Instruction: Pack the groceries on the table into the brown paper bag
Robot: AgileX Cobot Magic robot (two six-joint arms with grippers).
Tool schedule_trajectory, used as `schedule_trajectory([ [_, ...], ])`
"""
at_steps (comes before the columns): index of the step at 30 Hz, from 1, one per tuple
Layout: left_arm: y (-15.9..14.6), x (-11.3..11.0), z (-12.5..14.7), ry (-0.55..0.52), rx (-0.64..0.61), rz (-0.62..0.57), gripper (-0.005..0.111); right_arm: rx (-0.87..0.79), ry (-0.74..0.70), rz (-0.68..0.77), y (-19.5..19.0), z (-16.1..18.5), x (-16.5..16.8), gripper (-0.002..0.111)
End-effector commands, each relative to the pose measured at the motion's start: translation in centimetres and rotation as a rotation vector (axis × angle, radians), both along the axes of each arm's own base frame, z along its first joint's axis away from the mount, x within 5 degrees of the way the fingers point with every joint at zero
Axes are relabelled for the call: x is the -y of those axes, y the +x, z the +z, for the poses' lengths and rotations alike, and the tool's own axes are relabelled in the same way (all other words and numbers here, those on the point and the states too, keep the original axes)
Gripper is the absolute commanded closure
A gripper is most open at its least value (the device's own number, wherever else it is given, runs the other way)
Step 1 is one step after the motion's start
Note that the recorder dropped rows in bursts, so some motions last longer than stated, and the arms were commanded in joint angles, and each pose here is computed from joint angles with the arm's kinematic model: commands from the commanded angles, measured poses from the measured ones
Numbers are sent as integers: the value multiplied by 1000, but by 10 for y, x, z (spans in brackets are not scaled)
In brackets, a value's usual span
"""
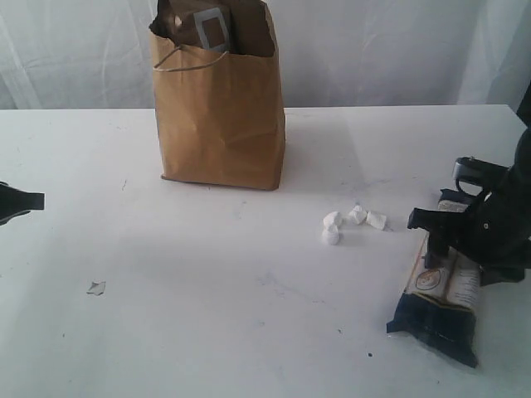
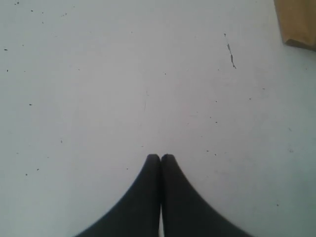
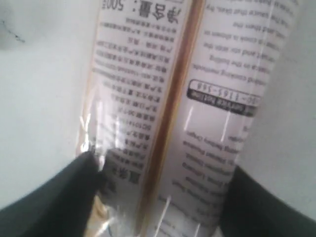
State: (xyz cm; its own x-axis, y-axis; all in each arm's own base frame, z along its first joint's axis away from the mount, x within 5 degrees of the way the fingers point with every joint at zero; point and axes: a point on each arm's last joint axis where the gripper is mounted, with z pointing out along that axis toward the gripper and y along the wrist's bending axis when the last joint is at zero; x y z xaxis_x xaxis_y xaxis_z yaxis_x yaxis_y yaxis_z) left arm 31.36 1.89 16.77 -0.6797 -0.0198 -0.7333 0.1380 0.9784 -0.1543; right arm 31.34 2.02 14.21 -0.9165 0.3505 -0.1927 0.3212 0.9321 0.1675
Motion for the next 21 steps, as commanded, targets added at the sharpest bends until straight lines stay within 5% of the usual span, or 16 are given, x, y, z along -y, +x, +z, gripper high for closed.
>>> schedule_trajectory([
  [1,-2,5,2,9,12,-64,107,88,-14,7,8,3,4,90],
  [3,-3,8,3,-6,18,-105,107,101,-24,37,9,3,4,108],
  [14,-7,15,3,-66,-13,-160,107,75,-67,234,3,7,4,108],
  [21,-23,6,8,28,-26,-59,107,38,-47,453,-9,23,12,108],
])
